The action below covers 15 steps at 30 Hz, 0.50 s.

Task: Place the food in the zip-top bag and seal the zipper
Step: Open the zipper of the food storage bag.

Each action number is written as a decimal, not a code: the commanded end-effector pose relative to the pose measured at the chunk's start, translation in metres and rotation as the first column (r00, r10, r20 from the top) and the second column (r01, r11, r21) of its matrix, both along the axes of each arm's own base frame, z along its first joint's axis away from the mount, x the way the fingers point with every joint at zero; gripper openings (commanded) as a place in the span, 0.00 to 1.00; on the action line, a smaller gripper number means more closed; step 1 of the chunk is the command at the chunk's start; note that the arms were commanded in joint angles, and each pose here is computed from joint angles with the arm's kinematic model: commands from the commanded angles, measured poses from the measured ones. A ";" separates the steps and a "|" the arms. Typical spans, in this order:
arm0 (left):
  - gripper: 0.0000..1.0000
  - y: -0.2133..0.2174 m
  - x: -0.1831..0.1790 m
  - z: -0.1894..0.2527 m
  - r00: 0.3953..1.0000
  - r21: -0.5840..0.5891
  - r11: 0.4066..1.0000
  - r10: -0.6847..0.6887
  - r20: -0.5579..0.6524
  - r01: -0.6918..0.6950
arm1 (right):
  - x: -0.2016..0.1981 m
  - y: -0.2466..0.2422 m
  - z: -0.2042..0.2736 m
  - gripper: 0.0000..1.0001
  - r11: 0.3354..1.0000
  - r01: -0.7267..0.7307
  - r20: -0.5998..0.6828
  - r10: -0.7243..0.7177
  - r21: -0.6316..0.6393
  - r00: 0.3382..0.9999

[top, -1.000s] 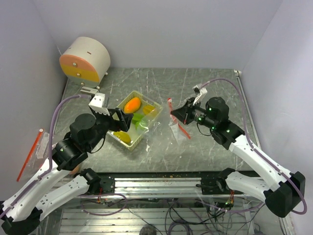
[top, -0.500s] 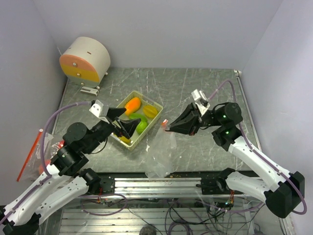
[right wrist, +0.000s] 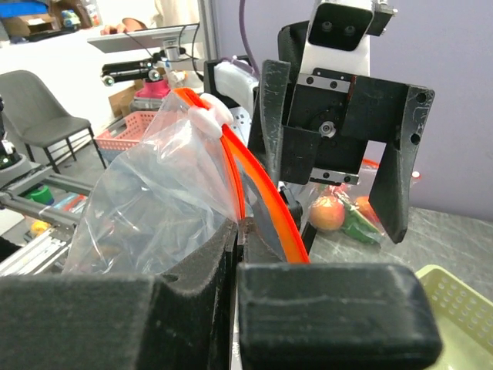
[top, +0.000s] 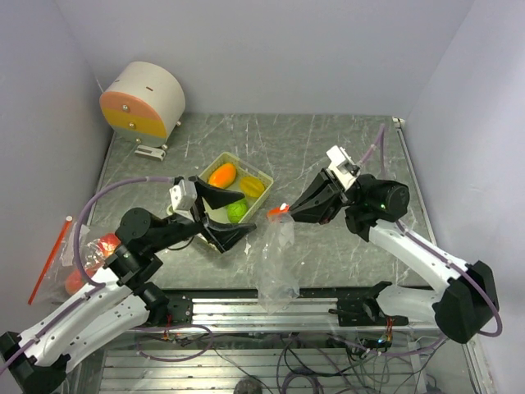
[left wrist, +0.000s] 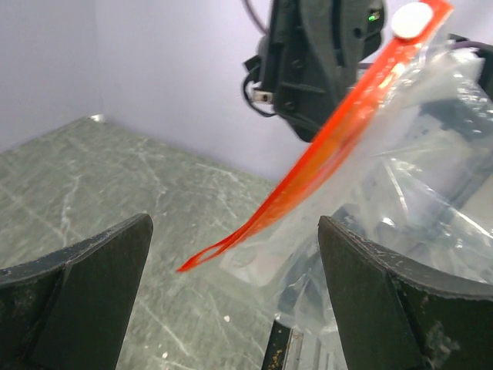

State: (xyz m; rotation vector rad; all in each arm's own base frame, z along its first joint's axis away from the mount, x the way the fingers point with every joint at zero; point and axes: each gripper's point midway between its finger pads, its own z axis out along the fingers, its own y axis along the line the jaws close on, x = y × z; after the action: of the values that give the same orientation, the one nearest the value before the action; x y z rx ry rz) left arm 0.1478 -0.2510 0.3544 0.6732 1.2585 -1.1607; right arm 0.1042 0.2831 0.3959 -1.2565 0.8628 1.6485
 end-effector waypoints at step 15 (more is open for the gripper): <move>1.00 -0.031 -0.028 0.018 0.955 -0.109 0.952 -0.276 0.105 0.287 | -0.011 0.001 0.019 0.00 0.986 -0.143 -0.001 0.144 0.089 0.990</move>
State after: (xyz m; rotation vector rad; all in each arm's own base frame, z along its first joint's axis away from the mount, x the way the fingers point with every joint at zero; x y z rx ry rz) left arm 0.1350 -0.2824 0.3586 0.7807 1.1358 -1.3623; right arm 0.1165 0.2982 0.3895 -1.1856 1.0333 1.9202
